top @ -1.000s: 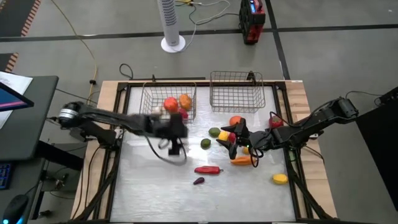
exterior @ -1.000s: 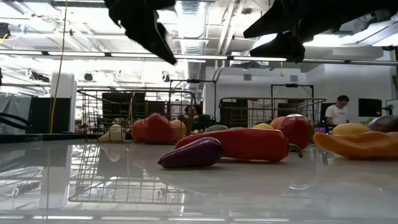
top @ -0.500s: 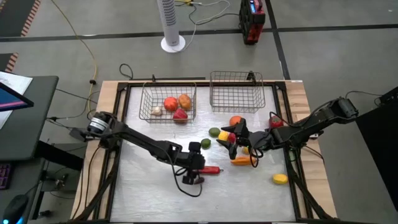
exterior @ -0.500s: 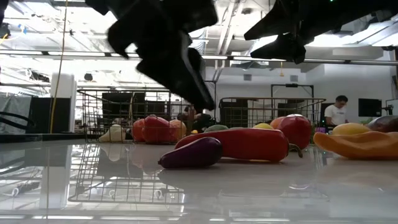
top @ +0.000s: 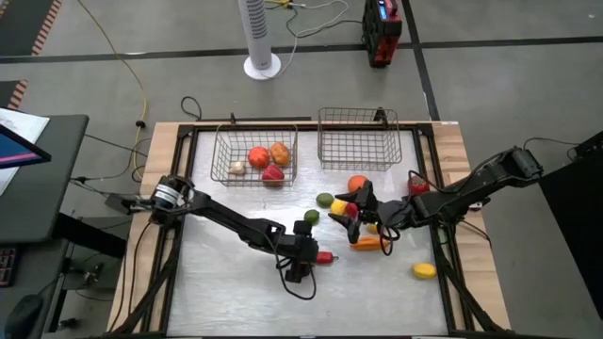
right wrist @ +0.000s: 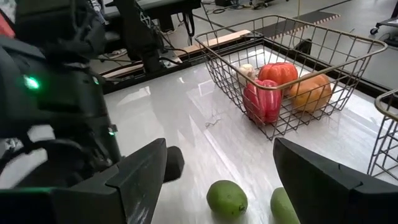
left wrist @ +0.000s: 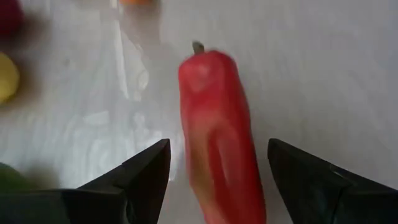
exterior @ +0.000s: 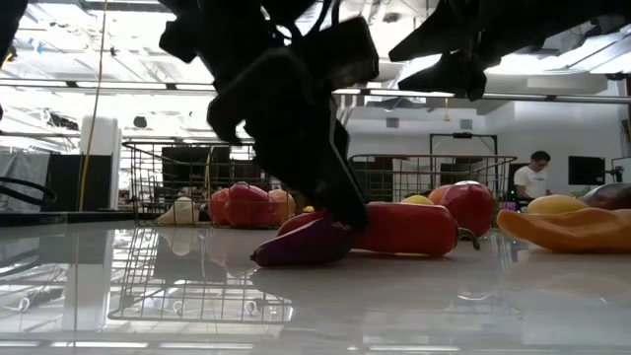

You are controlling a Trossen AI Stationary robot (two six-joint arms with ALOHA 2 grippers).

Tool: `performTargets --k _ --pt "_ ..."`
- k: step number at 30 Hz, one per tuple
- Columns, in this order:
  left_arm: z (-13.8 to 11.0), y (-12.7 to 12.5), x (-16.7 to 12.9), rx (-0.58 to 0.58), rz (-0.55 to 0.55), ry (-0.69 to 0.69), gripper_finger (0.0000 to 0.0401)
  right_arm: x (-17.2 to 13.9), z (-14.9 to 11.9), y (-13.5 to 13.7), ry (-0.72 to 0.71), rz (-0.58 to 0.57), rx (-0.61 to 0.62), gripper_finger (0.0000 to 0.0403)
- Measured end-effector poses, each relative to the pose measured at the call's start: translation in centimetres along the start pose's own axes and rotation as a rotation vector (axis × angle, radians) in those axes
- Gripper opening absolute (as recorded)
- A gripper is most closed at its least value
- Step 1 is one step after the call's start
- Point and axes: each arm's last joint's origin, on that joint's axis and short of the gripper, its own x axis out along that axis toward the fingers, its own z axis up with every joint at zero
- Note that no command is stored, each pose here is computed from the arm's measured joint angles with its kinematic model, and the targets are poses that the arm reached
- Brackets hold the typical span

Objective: Sort produce into baskets
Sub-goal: Put the red chili pepper into the left gold wire basket

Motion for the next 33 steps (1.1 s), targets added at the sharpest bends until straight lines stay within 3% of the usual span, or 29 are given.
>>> performTargets --k 5,12,15,19,22,26,33 --pt "-0.2 0.1 0.0 0.067 0.062 0.019 0.0218 0.0 0.0 0.0 0.000 -0.001 0.000 0.0323" --pt "-0.2 0.4 -0.3 0.110 0.071 0.041 0.0082 0.0 0.0 0.0 -0.001 -0.001 0.000 0.0323" --pt "-0.1 1.0 -1.8 0.117 0.062 0.085 0.0072 0.0 0.0 0.0 -0.004 -0.010 0.000 0.0323" --pt "0.5 2.7 -5.8 0.108 0.114 0.137 0.0072 0.0 0.1 -0.2 -0.024 -0.055 0.002 0.0323" --pt "1.2 4.0 -9.9 0.094 0.208 0.131 0.0075 0.0 0.1 -0.2 -0.027 -0.063 0.007 0.0323" --pt "1.7 5.8 -16.0 0.063 0.430 0.080 0.0085 0.0 0.1 -0.2 -0.029 -0.066 0.010 0.0323" --pt "0.0 10.9 -22.6 -0.137 0.842 0.110 0.0102 0.0 0.1 -0.2 -0.031 -0.067 0.030 0.0323"
